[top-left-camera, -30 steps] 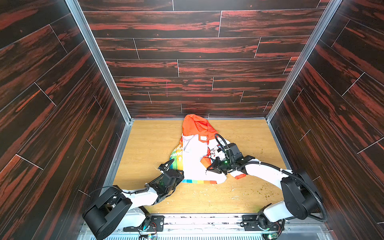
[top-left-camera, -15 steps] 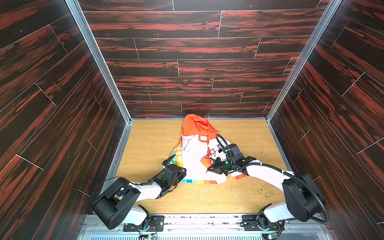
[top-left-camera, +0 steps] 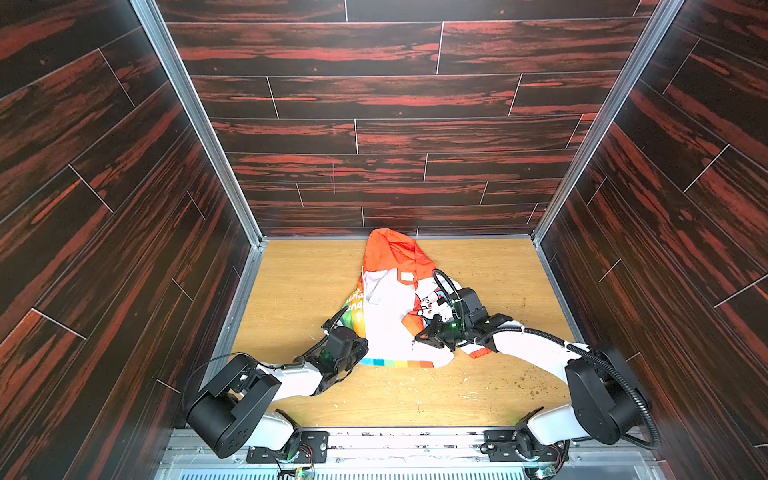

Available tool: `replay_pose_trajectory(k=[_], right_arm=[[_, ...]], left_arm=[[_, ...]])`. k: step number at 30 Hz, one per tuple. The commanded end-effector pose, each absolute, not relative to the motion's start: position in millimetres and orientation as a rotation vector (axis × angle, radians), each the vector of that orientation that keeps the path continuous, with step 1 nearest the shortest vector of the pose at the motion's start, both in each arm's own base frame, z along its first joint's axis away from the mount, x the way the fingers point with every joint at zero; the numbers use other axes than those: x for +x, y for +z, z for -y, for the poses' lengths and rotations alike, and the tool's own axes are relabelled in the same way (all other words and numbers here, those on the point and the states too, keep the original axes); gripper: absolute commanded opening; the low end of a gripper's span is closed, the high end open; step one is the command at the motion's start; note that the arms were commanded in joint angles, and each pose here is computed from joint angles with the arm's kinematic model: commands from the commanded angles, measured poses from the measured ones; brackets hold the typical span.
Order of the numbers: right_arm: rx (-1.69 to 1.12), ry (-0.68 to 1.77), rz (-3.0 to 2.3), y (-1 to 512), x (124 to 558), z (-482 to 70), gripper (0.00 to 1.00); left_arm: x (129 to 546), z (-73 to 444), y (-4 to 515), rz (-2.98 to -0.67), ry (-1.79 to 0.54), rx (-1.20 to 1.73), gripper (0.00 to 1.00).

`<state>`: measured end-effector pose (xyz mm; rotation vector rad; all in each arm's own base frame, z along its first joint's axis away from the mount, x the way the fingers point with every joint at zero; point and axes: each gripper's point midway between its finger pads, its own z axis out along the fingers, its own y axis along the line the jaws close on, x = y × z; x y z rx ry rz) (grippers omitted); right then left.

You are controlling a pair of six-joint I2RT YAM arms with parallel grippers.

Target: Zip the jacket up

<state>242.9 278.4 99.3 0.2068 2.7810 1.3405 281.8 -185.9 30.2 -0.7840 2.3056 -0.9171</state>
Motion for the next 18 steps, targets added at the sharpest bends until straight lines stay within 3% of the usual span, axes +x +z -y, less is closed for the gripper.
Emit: replay_pose_trajectory(k=[1,4,10,18], right_arm=[[0.200,1.347,-2.750,109,241,-277,0.00],[0.185,1.317,-2.744,111,243,-275,0.00],[0.135,1.134,-2.714,129,256,-262,0.00],[0.111,0.689,-2.648,162,292,-221,0.00]], left_arm=[[286,189,33,-2.306,-0.940,-0.786,0.08],[286,193,35,-2.319,-0.977,-0.788,0.00],[286,207,44,-2.377,-1.044,-0.773,0.00],[301,217,91,-2.393,-1.067,-0.730,0.00]])
